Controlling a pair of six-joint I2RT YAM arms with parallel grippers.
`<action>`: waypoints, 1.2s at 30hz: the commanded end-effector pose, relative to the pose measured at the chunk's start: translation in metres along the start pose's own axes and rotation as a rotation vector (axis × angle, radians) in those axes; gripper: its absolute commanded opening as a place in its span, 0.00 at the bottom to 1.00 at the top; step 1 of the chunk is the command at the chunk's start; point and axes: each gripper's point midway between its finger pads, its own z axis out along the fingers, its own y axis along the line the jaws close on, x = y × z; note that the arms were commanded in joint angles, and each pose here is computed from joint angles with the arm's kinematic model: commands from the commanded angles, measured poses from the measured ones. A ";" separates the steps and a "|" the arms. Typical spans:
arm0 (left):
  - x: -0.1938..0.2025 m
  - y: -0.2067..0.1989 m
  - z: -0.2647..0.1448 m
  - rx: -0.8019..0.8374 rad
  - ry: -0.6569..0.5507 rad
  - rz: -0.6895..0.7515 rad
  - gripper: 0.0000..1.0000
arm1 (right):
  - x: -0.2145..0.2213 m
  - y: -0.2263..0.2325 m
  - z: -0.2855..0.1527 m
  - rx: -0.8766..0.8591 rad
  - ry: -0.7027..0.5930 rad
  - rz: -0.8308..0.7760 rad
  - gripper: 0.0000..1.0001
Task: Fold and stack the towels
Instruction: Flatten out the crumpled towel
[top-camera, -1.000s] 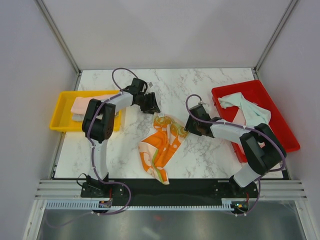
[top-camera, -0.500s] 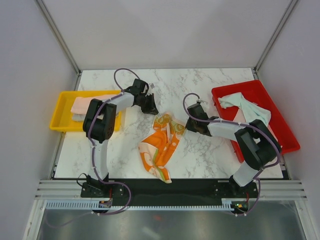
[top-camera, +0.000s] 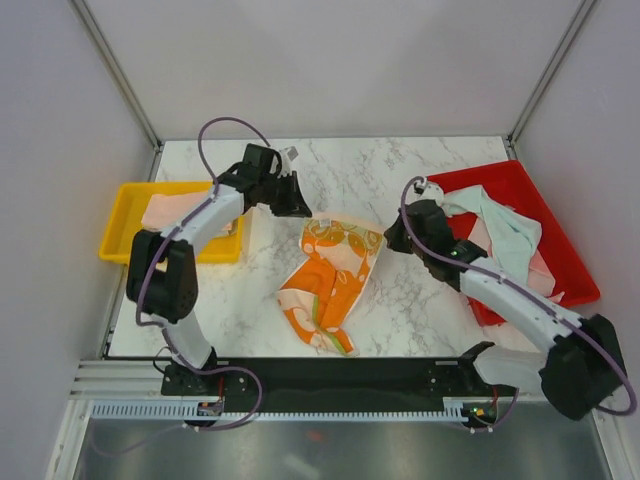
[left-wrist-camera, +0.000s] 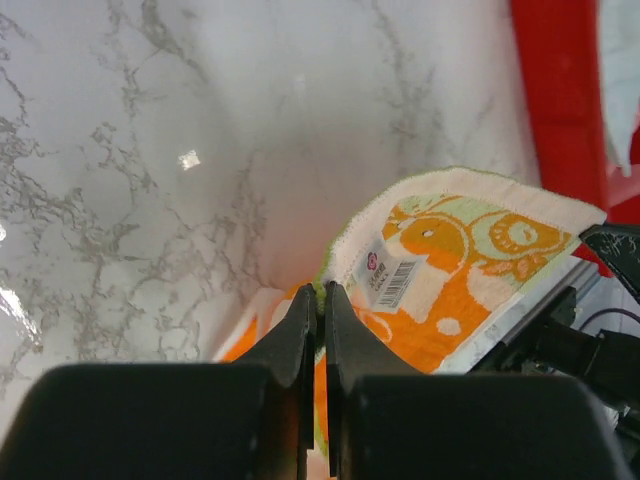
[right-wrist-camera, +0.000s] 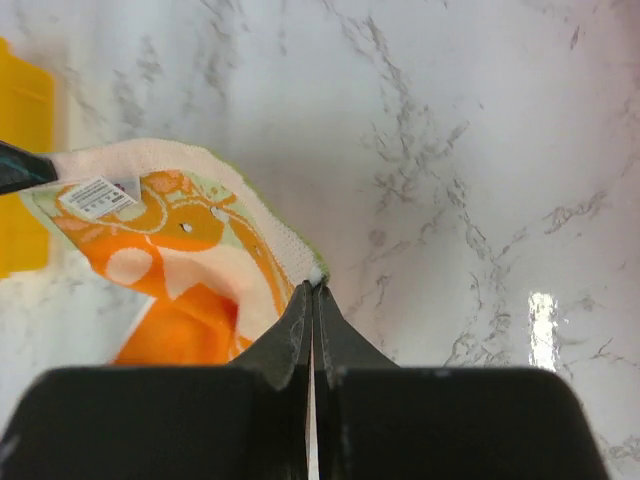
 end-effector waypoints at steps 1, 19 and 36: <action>0.001 -0.048 -0.056 0.125 -0.079 0.075 0.02 | -0.005 0.007 -0.037 -0.086 -0.016 -0.027 0.00; 0.048 -0.198 -0.231 0.497 -0.311 0.191 0.02 | -0.084 0.080 -0.244 -0.690 -0.383 -0.102 0.00; -0.070 -0.145 -0.181 0.146 -0.485 0.132 0.02 | -0.172 0.105 -0.143 -0.385 -0.510 -0.178 0.00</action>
